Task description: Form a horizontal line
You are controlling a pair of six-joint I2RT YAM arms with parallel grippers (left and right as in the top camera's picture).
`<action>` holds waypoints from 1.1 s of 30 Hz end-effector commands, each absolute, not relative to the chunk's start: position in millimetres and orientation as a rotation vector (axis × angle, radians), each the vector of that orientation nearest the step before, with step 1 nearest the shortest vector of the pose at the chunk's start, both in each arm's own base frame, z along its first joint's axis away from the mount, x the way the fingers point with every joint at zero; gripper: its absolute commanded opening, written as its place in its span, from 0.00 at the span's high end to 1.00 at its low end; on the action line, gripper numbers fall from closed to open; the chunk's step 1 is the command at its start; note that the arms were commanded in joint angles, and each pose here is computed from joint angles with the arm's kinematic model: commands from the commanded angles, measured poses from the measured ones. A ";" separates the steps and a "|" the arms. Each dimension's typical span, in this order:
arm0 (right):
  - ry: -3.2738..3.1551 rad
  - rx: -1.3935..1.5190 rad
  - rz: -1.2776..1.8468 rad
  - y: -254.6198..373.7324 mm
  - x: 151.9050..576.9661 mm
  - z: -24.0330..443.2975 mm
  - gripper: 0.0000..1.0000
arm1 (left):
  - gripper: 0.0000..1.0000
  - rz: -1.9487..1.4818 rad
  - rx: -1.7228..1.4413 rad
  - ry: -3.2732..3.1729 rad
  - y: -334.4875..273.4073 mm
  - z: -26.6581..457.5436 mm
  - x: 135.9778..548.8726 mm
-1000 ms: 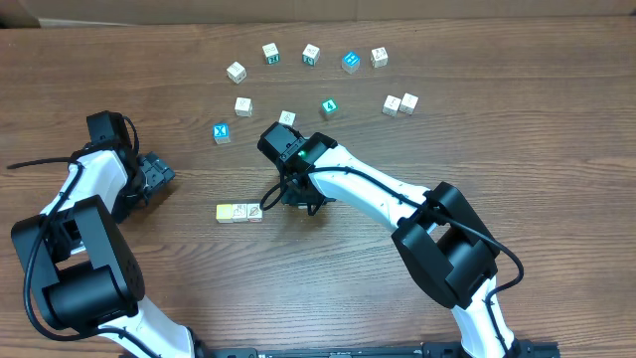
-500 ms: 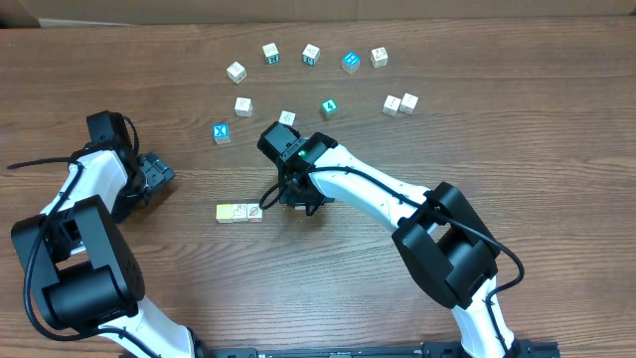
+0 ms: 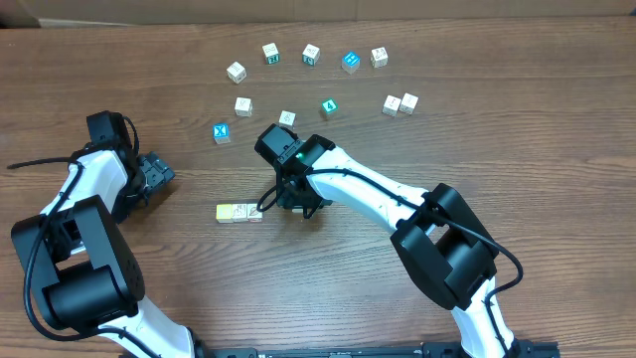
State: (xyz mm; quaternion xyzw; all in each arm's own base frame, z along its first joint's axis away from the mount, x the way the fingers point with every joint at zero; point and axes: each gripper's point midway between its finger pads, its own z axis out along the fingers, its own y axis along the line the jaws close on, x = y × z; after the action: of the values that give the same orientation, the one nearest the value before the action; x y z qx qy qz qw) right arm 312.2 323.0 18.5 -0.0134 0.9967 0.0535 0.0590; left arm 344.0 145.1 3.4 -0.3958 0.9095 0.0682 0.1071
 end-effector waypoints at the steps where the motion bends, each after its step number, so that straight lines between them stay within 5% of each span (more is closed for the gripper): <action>1: 3.002 -0.052 0.194 326.6 310.5 29.0 0.62 | 0.00 0.215 -1.174 2.704 143.3 -4.4 338.5; 6: 3.000 -0.052 0.196 326.9 311.0 29.1 0.45 | 0.00 0.215 -1.174 2.704 143.3 -4.4 338.5; 18: 2.919 -0.038 0.166 326.3 327.5 31.9 0.23 | 0.01 0.215 -1.174 2.704 143.3 -4.4 338.5; 33: 2.835 0.082 0.070 293.3 364.3 35.3 0.15 | 0.00 0.215 -1.174 2.704 143.3 -4.4 338.5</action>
State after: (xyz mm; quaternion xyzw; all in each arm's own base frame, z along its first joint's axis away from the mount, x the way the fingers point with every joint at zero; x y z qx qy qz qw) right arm 353.6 307.3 23.9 0.0128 0.9903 0.0315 0.1348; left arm 344.0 145.1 3.5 -0.3960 0.9094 0.0682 0.1073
